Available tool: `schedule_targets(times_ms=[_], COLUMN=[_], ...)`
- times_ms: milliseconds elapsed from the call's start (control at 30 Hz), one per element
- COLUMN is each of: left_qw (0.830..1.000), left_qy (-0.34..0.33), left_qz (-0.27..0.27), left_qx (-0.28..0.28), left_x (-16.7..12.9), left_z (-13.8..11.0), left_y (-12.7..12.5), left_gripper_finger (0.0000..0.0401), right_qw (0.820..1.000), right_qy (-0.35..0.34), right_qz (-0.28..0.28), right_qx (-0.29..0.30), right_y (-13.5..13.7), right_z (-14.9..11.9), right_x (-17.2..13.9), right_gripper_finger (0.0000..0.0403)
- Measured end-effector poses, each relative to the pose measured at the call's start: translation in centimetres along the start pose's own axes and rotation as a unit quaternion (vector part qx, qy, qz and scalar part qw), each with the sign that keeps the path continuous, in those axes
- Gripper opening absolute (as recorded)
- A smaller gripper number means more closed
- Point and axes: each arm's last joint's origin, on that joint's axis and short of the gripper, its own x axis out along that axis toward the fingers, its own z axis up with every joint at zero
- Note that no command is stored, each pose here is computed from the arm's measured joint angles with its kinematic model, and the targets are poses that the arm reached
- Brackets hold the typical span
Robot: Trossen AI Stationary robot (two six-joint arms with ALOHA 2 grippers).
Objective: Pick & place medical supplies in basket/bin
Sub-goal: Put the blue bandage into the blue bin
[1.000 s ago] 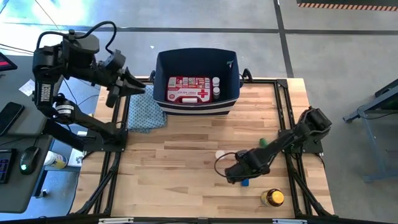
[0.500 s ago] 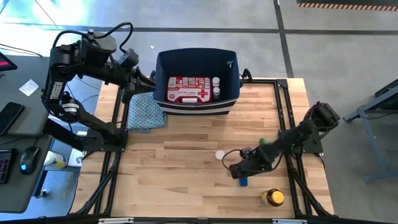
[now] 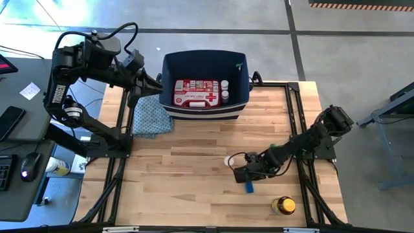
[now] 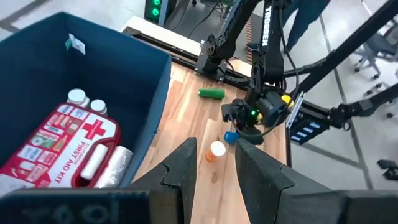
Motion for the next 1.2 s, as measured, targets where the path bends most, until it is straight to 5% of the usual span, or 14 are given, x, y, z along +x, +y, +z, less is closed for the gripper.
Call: schedule_targets(times_ms=[700, 1033, 1200], left_qw=[0.996, 0.997, 0.998], left_qy=[0.056, 0.039, 0.04], left_qz=[-0.05, -0.029, -0.005], left_qx=[0.043, 0.058, 0.039], left_x=[-0.7, -1.8, -1.4], left_z=[-1.3, -1.6, -1.5], left_y=[-0.2, -0.2, -0.1], left_gripper_finger=[0.0144, 0.0144, 0.0144], right_qw=[0.999, 0.999, 0.999], right_qy=[0.014, 0.011, -0.008], right_qz=[0.003, 0.014, 0.031], right_qx=[0.049, 0.036, 0.016], right_y=[0.7, 0.9, 1.1], right_z=[2.1, 2.0, 2.1], right_x=[-0.2, -0.2, -0.2], right_gripper_finger=[0.0204, 0.0109, 0.0092])
